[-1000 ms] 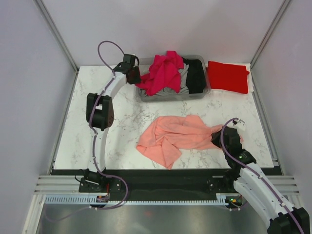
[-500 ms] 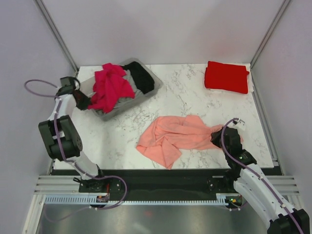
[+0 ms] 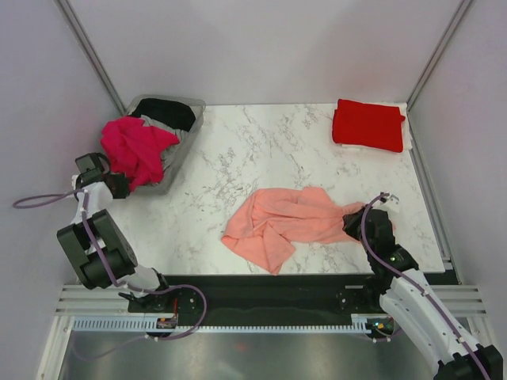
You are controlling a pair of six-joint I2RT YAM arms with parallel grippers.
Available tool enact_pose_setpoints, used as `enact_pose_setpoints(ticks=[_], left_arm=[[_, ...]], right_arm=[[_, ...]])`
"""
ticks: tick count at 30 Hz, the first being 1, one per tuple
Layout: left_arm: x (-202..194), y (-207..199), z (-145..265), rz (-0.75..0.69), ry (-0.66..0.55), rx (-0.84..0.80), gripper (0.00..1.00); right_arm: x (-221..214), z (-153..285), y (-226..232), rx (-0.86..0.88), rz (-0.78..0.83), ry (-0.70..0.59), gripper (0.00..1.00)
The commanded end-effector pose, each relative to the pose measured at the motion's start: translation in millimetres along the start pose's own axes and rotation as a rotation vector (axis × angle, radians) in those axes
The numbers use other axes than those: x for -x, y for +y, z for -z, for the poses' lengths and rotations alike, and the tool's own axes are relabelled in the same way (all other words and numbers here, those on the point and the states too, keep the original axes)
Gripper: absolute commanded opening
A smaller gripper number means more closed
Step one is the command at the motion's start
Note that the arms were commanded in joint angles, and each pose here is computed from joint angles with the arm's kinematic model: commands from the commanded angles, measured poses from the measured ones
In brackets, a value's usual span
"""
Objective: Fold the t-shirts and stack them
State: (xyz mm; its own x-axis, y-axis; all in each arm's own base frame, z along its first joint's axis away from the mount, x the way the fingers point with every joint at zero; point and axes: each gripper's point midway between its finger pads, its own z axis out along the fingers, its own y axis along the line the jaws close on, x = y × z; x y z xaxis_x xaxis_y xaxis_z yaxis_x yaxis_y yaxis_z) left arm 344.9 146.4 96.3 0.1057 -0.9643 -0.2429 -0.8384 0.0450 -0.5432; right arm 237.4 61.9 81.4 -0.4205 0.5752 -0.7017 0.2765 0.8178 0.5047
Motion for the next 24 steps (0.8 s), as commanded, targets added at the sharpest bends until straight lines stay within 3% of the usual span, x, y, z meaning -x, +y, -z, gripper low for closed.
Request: enact_pose_setpoints(ticks=[1,4,9,12,13,18,19,21,22,24], left_arm=[[22,-64,-2,0.327,-0.044,-0.215,0.02],[36,-101,-4,0.256,-0.07,-0.232,0.02],[33,-136,-10,0.388,-0.048,-0.347,0.02],[24,-156,-13,0.276,0.0,-0.376,0.34],[20,-164,-6,0.244,0.032,-0.401,0.5],[-5,-146,33,0.039,0.14,-0.367,0.71],[-17,-126,35,0.032,0.174,-0.326,0.76],[-16,-119,69,-0.036,0.128,-0.378,0.81],[-20,-103,71,-0.057,0.114,-0.358,0.89],[-22,-92,94,-0.145,0.078,-0.385,0.9]], right_arm=[[2,1,5,0.029,0.01,-0.01,0.01],[2,1,5,0.025,0.009,-0.01,0.01],[2,-2,4,0.013,0.01,-0.006,0.01],[0,-3,3,0.003,0.014,0.002,0.0],[1,-3,2,0.0,0.01,-0.001,0.0],[2,-3,1,-0.006,0.003,-0.007,0.01],[1,-3,1,-0.009,0.004,-0.004,0.0],[2,-3,-1,-0.017,0.002,-0.005,0.0],[3,-1,-1,-0.02,-0.002,-0.01,0.0],[7,3,-8,-0.065,-0.02,-0.023,0.0]])
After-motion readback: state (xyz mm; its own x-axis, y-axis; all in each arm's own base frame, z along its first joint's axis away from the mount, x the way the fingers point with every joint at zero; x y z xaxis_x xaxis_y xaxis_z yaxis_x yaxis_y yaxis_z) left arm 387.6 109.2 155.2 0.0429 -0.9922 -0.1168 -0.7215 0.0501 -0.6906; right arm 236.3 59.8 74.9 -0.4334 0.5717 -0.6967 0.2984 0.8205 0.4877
